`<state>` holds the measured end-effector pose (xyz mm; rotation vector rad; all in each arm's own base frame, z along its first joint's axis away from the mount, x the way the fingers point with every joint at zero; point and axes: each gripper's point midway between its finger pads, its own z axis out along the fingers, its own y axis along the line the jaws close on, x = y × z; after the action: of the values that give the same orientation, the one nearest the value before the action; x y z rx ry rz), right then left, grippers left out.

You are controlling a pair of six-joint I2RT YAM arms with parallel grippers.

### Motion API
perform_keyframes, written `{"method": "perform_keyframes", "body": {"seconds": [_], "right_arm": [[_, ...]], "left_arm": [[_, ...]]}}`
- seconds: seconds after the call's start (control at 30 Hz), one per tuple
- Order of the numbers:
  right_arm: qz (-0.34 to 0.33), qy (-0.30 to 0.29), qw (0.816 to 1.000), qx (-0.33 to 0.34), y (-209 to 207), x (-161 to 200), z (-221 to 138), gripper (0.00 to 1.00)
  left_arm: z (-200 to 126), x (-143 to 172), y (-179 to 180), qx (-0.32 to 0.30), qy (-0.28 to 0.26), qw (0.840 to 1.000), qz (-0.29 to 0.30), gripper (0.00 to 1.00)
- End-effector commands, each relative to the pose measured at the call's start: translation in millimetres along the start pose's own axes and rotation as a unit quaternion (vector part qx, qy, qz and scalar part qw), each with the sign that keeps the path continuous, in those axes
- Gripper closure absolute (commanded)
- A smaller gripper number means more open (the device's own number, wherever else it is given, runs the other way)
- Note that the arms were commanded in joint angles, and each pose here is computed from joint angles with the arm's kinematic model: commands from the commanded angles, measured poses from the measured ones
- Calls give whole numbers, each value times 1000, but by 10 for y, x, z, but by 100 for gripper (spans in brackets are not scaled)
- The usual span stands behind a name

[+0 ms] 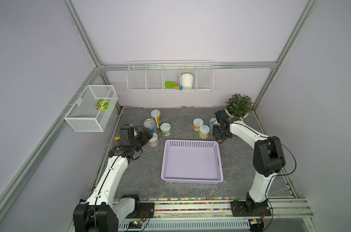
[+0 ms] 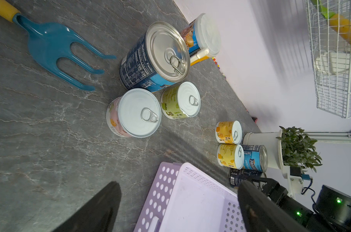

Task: Put the canned food in the basket
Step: Pick up the canned food from the center of the board.

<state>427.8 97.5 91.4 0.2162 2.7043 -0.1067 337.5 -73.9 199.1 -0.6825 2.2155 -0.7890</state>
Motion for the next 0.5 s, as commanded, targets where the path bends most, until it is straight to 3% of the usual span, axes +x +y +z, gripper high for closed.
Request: {"method": "perform_keyframes", "body": {"seconds": [0.0,0.33,0.47], "right_arm": [[9,-23,1000,-3,-19,-116,-121,34],[30,-74,997,-14,-119,-208,-532,57],[36,-100,994,-15,-168,-227,-731,60]], "left_arm": [[-64,-44,-106,13,-8,1000,14,5],[-55,-39,-104,13,-6,1000,14,4],[-61,-42,-104,13,-7,1000,14,4]]}}
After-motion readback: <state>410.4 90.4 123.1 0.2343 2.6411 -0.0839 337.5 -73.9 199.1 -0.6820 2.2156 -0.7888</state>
